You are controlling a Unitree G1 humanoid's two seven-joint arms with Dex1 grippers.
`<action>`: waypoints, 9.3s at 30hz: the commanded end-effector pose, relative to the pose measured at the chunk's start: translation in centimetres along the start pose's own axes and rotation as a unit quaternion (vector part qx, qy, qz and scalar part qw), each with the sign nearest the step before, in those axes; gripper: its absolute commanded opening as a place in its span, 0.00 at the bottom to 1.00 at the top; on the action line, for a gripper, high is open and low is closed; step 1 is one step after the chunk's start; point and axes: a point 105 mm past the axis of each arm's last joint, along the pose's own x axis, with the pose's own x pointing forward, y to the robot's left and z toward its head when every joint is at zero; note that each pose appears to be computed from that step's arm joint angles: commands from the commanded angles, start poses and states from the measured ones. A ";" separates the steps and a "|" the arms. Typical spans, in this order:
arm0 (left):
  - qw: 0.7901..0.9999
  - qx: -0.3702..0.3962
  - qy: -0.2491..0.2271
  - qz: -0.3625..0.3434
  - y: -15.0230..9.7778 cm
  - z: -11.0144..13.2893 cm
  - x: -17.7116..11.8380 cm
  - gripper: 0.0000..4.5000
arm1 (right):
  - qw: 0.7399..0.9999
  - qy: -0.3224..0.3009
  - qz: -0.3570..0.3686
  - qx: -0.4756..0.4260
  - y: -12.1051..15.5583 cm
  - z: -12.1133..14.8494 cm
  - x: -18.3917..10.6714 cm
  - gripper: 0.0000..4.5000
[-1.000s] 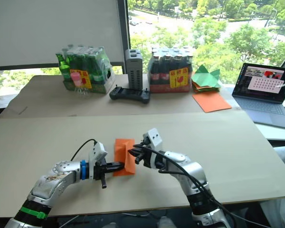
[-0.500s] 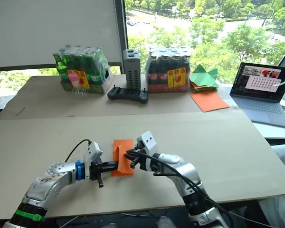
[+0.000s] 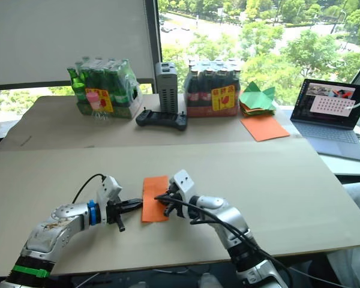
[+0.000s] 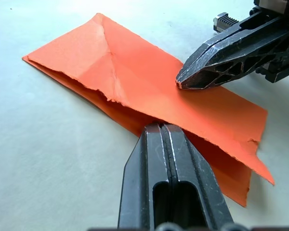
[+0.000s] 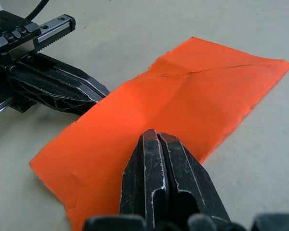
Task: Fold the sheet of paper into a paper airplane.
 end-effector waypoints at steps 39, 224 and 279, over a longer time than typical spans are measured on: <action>0.998 -0.039 0.025 -0.041 -1.6 -1.4 1.6 0.01 | 0.998 -0.012 -0.046 -0.033 -1.2 0.9 -1.0 0.00; 0.999 -0.042 0.025 -0.015 -0.8 -1.2 0.4 0.01 | 0.998 -0.002 0.054 -0.038 0.6 -0.3 -2.4 0.00; 0.993 -0.042 -0.037 -0.105 -4.2 3.6 3.5 0.01 | 0.985 -0.156 0.067 0.013 1.4 6.6 -6.5 0.00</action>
